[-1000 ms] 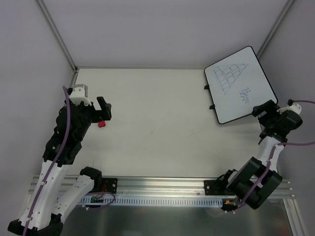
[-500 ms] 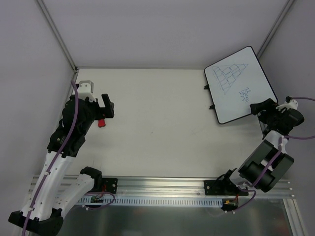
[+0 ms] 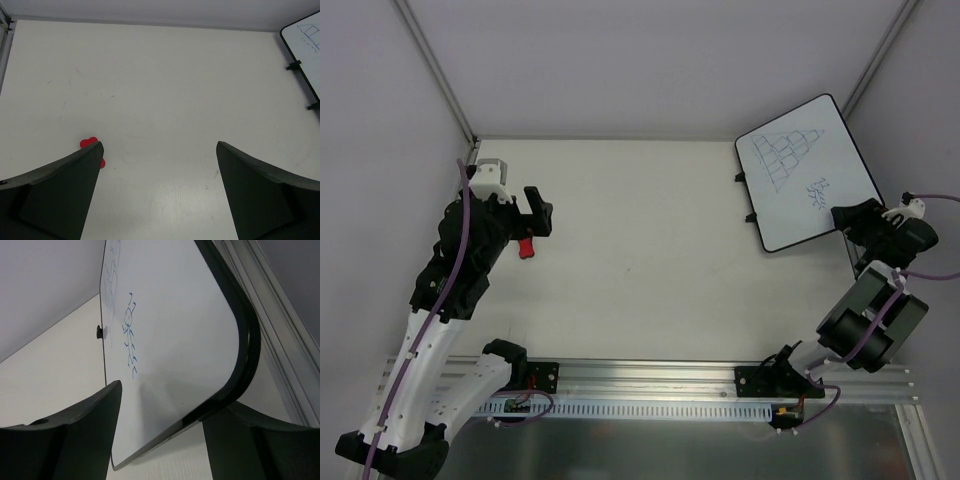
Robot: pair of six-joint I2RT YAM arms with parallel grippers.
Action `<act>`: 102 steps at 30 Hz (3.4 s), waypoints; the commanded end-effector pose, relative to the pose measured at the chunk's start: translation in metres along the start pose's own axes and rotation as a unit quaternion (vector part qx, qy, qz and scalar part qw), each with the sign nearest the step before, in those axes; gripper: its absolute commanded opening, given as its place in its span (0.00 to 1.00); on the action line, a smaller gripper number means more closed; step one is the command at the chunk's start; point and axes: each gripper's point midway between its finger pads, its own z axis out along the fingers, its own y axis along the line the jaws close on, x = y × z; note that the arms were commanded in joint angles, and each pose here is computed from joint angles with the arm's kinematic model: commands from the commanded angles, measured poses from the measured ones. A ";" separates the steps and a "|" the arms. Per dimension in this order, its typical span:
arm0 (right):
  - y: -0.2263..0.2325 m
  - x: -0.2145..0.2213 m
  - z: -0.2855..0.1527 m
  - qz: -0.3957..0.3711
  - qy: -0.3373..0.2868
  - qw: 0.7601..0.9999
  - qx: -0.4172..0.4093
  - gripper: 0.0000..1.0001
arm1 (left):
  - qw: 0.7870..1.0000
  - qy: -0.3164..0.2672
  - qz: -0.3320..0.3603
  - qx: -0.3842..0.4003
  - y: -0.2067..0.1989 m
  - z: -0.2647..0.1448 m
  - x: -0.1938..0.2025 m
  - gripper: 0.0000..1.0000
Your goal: Erase the whiteboard
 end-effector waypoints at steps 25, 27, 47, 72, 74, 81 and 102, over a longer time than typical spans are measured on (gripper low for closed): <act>0.013 -0.023 0.028 -0.006 -0.033 0.996 -0.084 0.22 | 1.000 -0.006 0.005 0.026 -0.014 0.011 -0.015 0.99; 0.017 -0.025 0.026 -0.010 -0.036 0.995 -0.090 0.09 | 1.000 -0.007 0.007 0.024 -0.013 0.010 -0.015 0.99; 0.102 -0.113 -0.010 -0.045 -0.136 0.968 -0.207 0.00 | 1.000 -0.011 0.013 0.013 -0.005 0.002 -0.003 0.99; 0.228 -0.076 -0.027 -0.044 -0.077 0.927 -0.365 0.00 | 0.998 0.016 -0.027 -0.046 0.015 0.014 0.028 0.99; 0.247 -0.054 -0.025 -0.042 -0.056 0.919 -0.387 0.00 | 0.997 0.024 -0.038 -0.065 0.021 0.017 0.037 0.99; 0.292 0.014 -0.017 -0.032 0.000 0.902 -0.431 0.00 | 0.989 0.050 -0.075 -0.118 0.037 0.024 0.071 0.99; 0.314 0.078 -0.012 -0.038 0.063 0.883 -0.463 0.00 | 0.921 0.233 -0.147 -0.276 0.105 0.093 0.172 0.91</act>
